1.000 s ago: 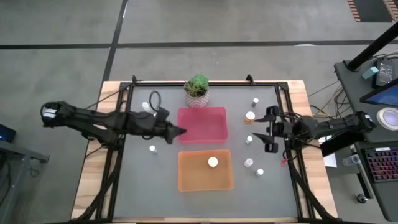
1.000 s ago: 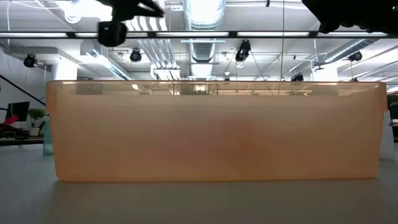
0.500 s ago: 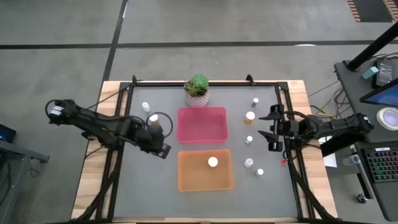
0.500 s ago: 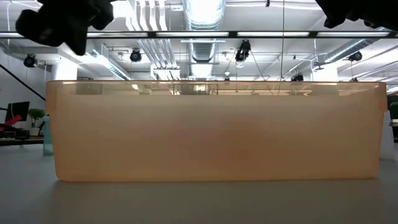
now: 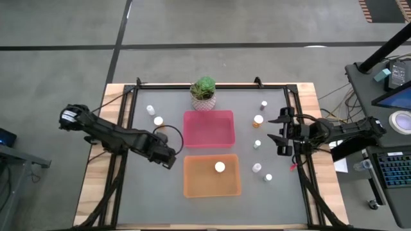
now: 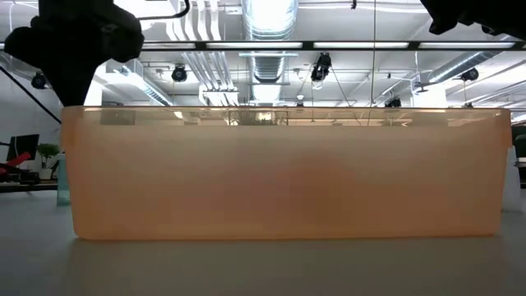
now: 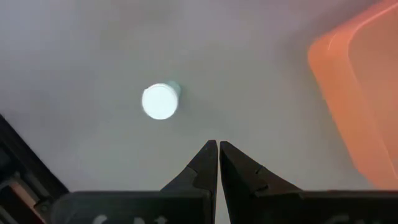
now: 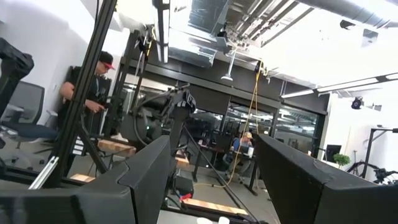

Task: Pick and place medicine bottles into bin by pill shape (circle, oval)
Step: Put the top left blue tablet bottle into the pink bin

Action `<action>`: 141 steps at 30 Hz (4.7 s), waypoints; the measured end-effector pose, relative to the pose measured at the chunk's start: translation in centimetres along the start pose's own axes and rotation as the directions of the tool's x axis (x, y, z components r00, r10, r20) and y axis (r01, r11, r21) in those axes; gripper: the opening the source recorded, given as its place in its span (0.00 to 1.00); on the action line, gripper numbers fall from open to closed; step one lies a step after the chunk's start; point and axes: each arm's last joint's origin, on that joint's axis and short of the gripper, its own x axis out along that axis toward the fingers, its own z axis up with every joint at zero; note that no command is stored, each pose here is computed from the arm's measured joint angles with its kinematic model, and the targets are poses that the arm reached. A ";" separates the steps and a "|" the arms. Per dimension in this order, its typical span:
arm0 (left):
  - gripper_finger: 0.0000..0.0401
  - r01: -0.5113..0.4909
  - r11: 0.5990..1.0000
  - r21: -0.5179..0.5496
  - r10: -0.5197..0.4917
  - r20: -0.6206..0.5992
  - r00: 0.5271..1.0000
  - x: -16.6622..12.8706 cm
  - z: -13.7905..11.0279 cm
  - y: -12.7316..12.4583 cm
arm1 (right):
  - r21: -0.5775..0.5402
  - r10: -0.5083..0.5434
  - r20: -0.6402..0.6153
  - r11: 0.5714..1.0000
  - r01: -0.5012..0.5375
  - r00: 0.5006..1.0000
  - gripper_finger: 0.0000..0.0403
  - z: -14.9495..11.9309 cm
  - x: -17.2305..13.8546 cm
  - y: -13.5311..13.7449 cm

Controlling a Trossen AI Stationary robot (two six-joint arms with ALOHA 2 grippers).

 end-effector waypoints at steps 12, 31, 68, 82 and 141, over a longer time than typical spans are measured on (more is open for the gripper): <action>0.03 -0.006 1.000 -0.003 0.006 0.033 0.999 0.3 0.0 0.6 | 0.001 0.018 0.004 1.000 -0.018 1.000 0.57 0.2 0.1 0.0; 0.46 -0.139 0.989 -0.052 0.143 0.082 0.986 3.6 -0.1 2.5 | 0.021 0.030 -0.030 0.999 -0.030 0.999 0.57 -0.2 0.2 0.1; 0.24 -0.088 0.994 -0.059 0.094 0.110 0.989 6.0 -0.2 2.8 | 0.042 0.033 -0.039 0.999 -0.031 0.999 0.57 -0.3 0.2 0.2; 0.24 -0.089 0.996 0.016 0.087 0.094 0.992 3.5 0.5 1.9 | 0.041 0.033 -0.039 0.999 -0.031 0.999 0.57 -0.3 0.2 0.2; 0.24 -0.132 0.821 0.555 -0.023 0.263 0.964 0.4 22.1 -7.2 | 0.033 0.035 -0.048 0.999 -0.033 0.998 0.57 -0.4 0.2 0.2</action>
